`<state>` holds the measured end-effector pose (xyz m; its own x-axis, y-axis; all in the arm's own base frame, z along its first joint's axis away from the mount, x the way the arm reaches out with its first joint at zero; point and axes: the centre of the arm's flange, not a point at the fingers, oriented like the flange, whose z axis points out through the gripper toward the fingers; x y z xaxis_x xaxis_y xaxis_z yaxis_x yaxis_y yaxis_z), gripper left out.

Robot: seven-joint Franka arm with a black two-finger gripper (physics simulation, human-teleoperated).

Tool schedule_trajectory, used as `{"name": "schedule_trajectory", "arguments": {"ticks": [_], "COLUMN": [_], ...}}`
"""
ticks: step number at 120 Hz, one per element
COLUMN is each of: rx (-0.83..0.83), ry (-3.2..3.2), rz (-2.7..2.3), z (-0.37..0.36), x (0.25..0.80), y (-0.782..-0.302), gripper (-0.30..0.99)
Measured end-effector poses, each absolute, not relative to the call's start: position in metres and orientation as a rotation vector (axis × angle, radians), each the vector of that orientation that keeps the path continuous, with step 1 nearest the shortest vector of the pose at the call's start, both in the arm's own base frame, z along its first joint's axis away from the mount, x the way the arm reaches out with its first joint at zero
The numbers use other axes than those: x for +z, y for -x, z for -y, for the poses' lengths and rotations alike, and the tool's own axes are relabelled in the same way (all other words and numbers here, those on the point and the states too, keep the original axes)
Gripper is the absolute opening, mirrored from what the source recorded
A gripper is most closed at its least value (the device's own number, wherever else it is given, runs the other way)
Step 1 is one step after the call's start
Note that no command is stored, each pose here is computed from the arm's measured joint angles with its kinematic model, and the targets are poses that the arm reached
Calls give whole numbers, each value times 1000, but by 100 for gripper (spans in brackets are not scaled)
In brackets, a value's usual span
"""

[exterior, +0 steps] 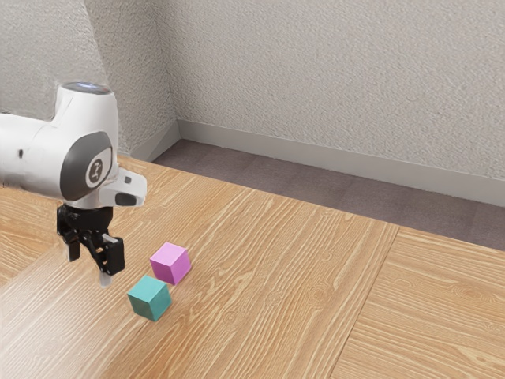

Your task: Pick up the blue block with one arm, and put the blue block on the pink block with one arm

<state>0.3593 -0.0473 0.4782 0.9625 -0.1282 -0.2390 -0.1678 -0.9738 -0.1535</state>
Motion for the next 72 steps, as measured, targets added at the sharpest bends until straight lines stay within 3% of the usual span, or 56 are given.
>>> {"name": "schedule_trajectory", "arguments": {"ticks": [11, 37, 57, 72], "rx": [380, 172, 105, 5], "ry": [3043, 3009, 3015, 3034], "rz": [-144, 55, 313, 429], "z": [23, 19, 15, 3], "x": [434, 429, 355, 340], "y": [-370, -370, -359, -357], "gripper": [69, 69, 69, 69]}}
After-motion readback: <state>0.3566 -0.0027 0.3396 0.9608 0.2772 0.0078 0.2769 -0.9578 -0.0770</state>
